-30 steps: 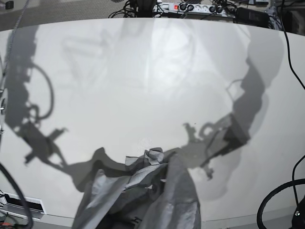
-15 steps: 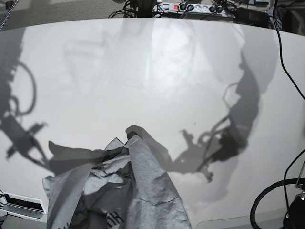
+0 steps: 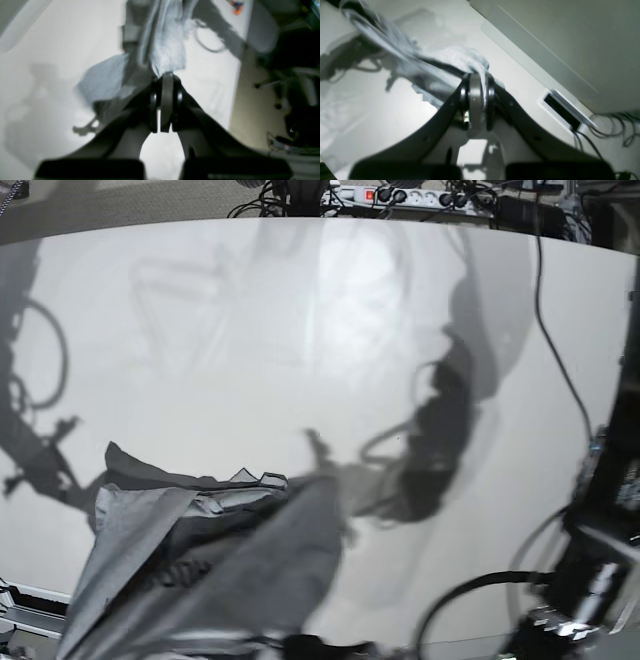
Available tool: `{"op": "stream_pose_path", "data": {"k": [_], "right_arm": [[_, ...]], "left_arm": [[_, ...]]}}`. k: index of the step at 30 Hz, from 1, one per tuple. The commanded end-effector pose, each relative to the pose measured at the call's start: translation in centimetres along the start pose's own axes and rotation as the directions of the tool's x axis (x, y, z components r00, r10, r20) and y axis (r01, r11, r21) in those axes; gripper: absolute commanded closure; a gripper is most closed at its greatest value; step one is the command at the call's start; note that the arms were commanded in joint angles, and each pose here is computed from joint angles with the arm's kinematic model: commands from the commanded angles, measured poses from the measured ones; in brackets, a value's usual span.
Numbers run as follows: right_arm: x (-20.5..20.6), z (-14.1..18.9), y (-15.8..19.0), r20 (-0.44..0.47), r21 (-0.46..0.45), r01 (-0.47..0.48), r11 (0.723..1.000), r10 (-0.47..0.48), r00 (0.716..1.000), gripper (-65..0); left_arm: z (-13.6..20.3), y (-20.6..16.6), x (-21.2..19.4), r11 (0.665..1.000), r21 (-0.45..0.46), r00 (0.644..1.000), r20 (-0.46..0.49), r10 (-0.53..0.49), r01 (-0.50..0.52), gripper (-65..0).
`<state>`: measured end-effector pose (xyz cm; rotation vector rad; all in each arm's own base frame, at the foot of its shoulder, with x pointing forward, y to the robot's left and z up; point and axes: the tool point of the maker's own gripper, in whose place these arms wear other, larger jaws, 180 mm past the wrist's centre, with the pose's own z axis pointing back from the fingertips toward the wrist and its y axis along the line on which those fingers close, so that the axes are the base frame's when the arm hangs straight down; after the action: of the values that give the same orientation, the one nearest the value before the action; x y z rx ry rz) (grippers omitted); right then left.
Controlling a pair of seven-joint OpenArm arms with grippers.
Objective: Layout the t-shirt on the table in an organized manner, then fold the t-shirt properly
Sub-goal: 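Lower the shirt onto the table with the right gripper and release it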
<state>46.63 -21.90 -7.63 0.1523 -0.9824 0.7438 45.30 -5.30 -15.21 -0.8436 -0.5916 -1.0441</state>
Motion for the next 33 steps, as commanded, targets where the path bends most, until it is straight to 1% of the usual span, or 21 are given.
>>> {"op": "stream_pose_path", "data": {"k": [1, 3, 5, 9, 10, 12, 13, 15, 16, 17, 18, 19, 20, 21, 23, 25, 27, 28, 31, 33], "right_arm": [[1.9, 2.0, -1.2, 0.057, -0.044, -0.018, 0.999, 0.021, 0.998, 0.0], [1.0, 2.3, -1.6, 0.013, -0.056, -0.017, 0.998, 0.018, 1.0, 0.0], [0.4, 2.5, -1.9, -0.01, -0.071, -0.016, 0.997, 0.016, 1.0, 0.0], [-2.0, 2.5, -2.3, -0.064, -0.082, 0.001, 0.997, -0.006, 0.998, 0.0], [-2.6, 2.4, -2.3, -0.079, -0.084, 0.005, 0.996, -0.012, 0.997, 0.0], [-3.5, 2.1, -2.4, -0.104, -0.092, 0.009, 0.996, -0.019, 0.994, 0.0], [-4.0, 2.0, -2.6, -0.121, -0.101, 0.011, 0.995, -0.023, 0.992, -5.9], [-5.2, 2.4, -3.2, -0.161, -0.13, 0.01, 0.992, -0.031, 0.987, -22.1], [-5.6, 2.7, -3.6, -0.167, -0.146, 0.009, 0.989, -0.033, 0.985, -29.7], [-5.7, 3.1, -4.1, -0.169, -0.168, 0.004, 0.986, -0.033, 0.985, -35.3], [-5.6, 3.7, -4.8, -0.168, -0.197, -0.004, 0.98, -0.029, 0.985, -38.0], [-5.0, 4.1, -5.4, -0.153, -0.223, -0.014, 0.975, -0.021, 0.988, -38.2], [-4.1, 4.6, -6.0, -0.127, -0.25, -0.024, 0.968, -0.008, 0.992, -38.1], [-3.0, 5.2, -6.6, -0.094, -0.282, -0.01, 0.959, -0.017, 0.995, -38.1], [-0.8, 6.4, -7.6, -0.021, -0.329, 0.026, 0.944, -0.035, 0.999, -38.1], [0.9, 7.3, -8.0, 0.026, -0.341, 0.045, 0.939, -0.038, 0.999, -38.1], [1.8, 7.4, -7.5, 0.058, -0.313, 0.049, 0.948, -0.032, 0.998, -38.1], [2.0, 7.1, -7.0, 0.073, -0.284, 0.049, 0.958, -0.029, 0.997, -38.1], [1.6, 4.8, -4.6, 0.096, -0.151, 0.066, 0.986, -0.051, 0.994, -37.7], [0.5, 2.7, -2.8, 0.088, -0.057, 0.095, 0.994, -0.09, 0.992, -37.7]], "left_arm": [[0.0, -2.1, 4.1, 0.996, -0.035, 0.995, 0.068, -0.073, 0.076, 0.0], [-2.2, -4.1, 5.1, 0.99, -0.089, 0.993, 0.057, -0.104, 0.108, 0.0], [-4.2, -6.2, 6.0, 0.98, -0.142, 0.99, 0.049, -0.135, 0.14, 0.0], [-7.8, -10.9, 7.9, 0.948, -0.246, 0.979, 0.051, -0.196, 0.203, 0.0], [-8.4, -11.7, 8.1, 0.941, -0.263, 0.977, 0.051, -0.207, 0.213, 0.0], [-8.7, -12.1, 8.6, 0.938, -0.265, 0.975, 0.077, -0.21, 0.223, 0.0], [-8.7, -12.1, 8.5, 0.939, -0.264, 0.975, 0.074, -0.208, 0.221, 0.0], [-8.7, -12.1, 8.4, 0.939, -0.264, 0.975, 0.071, -0.209, 0.22, 0.0], [-8.8, -12.0, 8.4, 0.939, -0.264, 0.976, 0.068, -0.209, 0.22, -4.0], [-8.8, -11.9, 8.2, 0.94, -0.263, 0.976, 0.062, -0.207, 0.216, -11.8], [-8.8, -11.7, 8.1, 0.942, -0.261, 0.978, 0.059, -0.2, 0.208, -21.1], [-8.8, -11.5, 8.1, 0.945, -0.259, 0.98, 0.057, -0.191, 0.199, -29.9], [-8.9, -11.2, 8.0, 0.951, -0.254, 0.984, 0.055, -0.17, 0.178, -37.1], [-8.9, -11.0, 8.0, 0.957, -0.248, 0.988, 0.052, -0.146, 0.154, -41.2], [-9.0, -10.7, 8.0, 0.961, -0.242, 0.991, 0.046, -0.125, 0.133, -42.0], [-8.9, -10.7, 8.0, 0.961, -0.242, 0.991, 0.05, -0.124, 0.133, -42.0], [-8.9, -10.8, 8.2, 0.961, -0.242, 0.991, 0.056, -0.122, 0.132, -42.0], [-8.9, -10.8, 8.2, 0.961, -0.242, 0.991, 0.055, -0.122, 0.132, -42.0], [-8.7, -10.6, 8.1, 0.961, -0.24, 0.99, 0.058, -0.13, 0.14, -42.0], [-8.3, -10.2, 7.9, 0.958, -0.237, 0.987, 0.067, -0.149, 0.161, -42.0]]}}
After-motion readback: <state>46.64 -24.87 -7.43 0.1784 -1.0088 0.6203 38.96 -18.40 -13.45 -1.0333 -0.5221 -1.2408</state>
